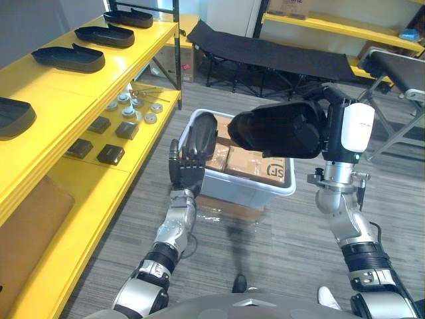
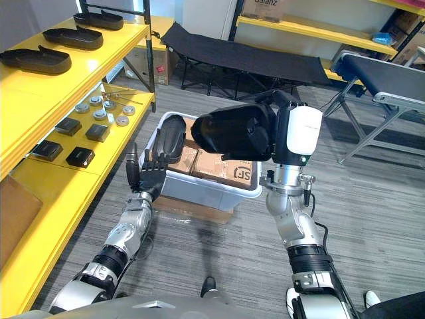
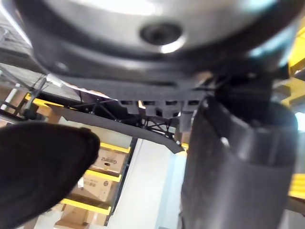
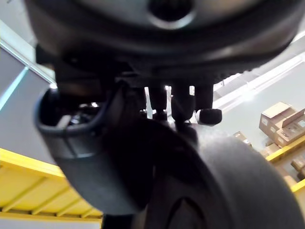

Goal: Walk over and take three plastic housings, then place them on the shelf

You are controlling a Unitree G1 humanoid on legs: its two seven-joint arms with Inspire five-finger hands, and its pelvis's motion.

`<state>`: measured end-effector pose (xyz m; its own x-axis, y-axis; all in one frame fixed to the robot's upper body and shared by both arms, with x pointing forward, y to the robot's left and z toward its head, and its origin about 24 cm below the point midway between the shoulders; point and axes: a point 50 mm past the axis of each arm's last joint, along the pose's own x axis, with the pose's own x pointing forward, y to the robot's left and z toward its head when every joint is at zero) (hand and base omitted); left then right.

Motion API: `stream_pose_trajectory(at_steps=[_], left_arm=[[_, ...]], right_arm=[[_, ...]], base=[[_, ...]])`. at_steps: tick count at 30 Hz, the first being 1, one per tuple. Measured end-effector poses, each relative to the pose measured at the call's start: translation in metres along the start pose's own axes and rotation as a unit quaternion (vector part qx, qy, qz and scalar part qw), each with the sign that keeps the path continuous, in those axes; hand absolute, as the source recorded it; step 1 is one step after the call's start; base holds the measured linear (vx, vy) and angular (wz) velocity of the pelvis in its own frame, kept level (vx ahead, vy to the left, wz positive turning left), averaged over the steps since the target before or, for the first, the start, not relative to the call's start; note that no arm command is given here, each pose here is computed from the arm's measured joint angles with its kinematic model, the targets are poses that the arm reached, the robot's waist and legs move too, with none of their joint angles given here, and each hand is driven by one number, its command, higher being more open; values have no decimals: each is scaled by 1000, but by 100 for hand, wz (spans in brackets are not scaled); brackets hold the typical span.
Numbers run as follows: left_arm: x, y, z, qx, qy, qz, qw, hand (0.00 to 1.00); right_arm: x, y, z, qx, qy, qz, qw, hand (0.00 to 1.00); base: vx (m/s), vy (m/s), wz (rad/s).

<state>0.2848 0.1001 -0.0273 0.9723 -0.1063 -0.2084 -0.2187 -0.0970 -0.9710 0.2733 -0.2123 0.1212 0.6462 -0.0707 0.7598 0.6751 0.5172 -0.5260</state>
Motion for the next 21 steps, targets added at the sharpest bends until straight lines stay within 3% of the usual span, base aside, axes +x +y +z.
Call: stream_pose_trajectory(at_steps=[11,21], left_arm=[[-11,20,-25,103,146,76,981,100],[-13,17,-41,60,170,48,982,100]], right_arm=[[26,-31,36,76,-91,-103,988,0],[34,-32,52,120,-107,-102,982,0]], base=[[35,8,1],[18,5,-1]])
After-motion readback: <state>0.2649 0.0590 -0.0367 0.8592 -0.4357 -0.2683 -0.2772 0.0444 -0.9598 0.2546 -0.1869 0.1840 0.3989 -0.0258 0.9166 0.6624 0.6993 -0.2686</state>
